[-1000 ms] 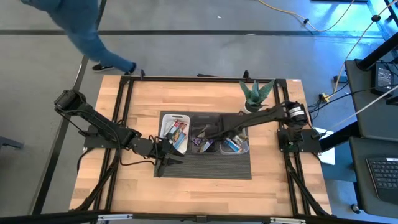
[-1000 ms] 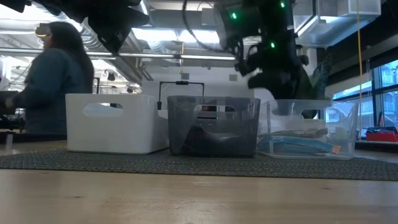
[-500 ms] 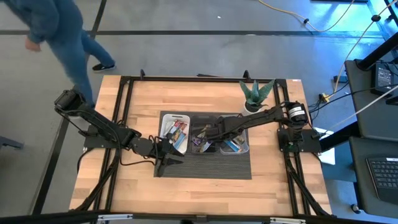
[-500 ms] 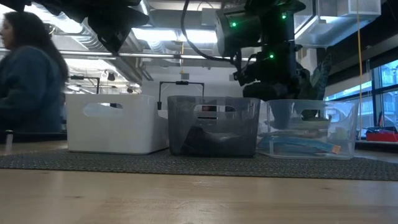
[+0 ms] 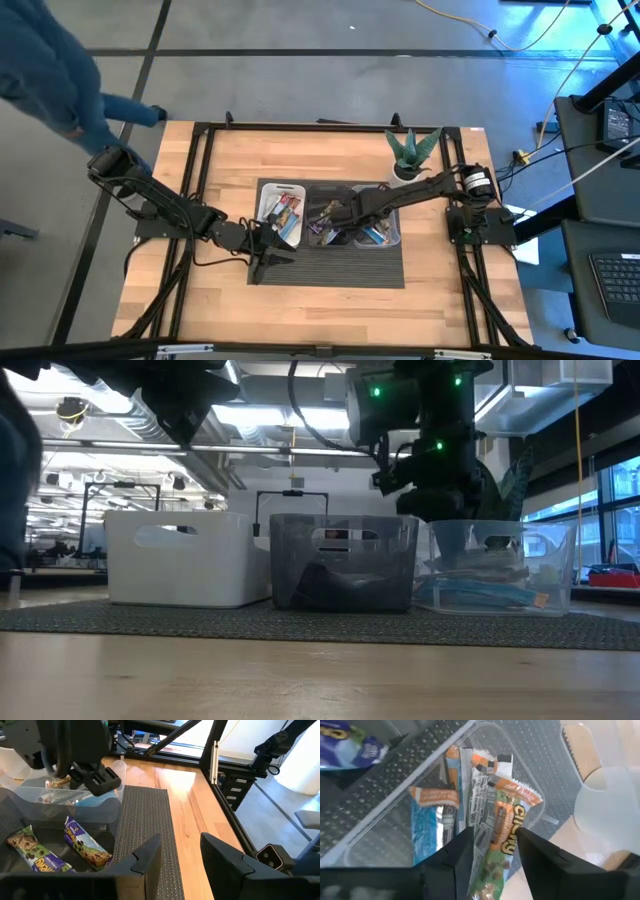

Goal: Pick and place Granola Bars by type
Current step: Put the yellow granola bar into the transparent bin, then return to Home Position

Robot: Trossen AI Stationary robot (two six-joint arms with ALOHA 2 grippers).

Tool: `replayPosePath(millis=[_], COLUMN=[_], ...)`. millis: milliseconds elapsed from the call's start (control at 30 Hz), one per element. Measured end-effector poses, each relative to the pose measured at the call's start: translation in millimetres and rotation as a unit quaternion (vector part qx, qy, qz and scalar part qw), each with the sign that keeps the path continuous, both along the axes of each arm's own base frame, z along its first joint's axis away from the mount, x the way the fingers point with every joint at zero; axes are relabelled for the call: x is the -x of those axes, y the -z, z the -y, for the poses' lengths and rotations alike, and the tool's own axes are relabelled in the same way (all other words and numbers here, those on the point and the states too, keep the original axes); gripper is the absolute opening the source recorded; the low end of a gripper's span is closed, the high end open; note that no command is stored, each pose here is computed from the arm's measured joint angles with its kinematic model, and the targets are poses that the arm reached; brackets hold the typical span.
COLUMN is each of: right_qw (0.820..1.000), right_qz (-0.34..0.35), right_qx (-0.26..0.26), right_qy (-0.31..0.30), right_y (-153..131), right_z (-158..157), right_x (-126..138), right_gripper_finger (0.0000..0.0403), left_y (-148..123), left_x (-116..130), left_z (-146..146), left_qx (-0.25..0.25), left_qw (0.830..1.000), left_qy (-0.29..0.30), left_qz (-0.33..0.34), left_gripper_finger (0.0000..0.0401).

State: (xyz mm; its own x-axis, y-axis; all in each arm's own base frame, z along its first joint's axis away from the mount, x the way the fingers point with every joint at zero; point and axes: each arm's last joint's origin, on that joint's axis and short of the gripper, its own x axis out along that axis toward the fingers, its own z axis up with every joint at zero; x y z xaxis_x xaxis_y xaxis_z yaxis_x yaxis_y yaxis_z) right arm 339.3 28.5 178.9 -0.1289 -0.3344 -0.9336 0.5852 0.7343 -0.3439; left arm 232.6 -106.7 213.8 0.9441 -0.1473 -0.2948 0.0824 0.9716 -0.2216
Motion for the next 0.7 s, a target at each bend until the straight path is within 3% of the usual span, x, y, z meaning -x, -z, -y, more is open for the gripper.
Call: replayPosePath(millis=[167, 267, 367, 567, 700], right_qw=[0.998, 0.991, 0.983, 0.97, 0.95], right_qz=[0.045, 0.072, 0.077, 0.127, 0.227], right_qx=[0.035, 0.064, 0.042, 0.032, 0.0], right_qy=[-0.024, -0.088, -0.163, -0.207, -0.213], right_y=[-31, -64, -100, -126, -140], right_z=[-15, -28, -39, -60, -59], right_x=[-4, -3, 3, 26, 55], right_gripper_finger=[0.0155, 0.0155, 0.0155, 0.0155, 0.0155], left_y=[0, -1, -3, -18, -42], left_x=[0, 0, -1, 5, 16], left_z=[0, 0, 0, -5, -17], left_qx=[0.0, 0.002, 0.009, 0.01, 0.001], left_qw=[1.0, 1.0, 1.0, 0.998, 0.993], left_qy=[0.0, 0.0, -0.002, 0.038, 0.067], left_qz=[0.0, 0.005, 0.012, 0.044, 0.098], left_gripper_finger=[0.0128, 0.0128, 0.0128, 0.0128, 0.0128])
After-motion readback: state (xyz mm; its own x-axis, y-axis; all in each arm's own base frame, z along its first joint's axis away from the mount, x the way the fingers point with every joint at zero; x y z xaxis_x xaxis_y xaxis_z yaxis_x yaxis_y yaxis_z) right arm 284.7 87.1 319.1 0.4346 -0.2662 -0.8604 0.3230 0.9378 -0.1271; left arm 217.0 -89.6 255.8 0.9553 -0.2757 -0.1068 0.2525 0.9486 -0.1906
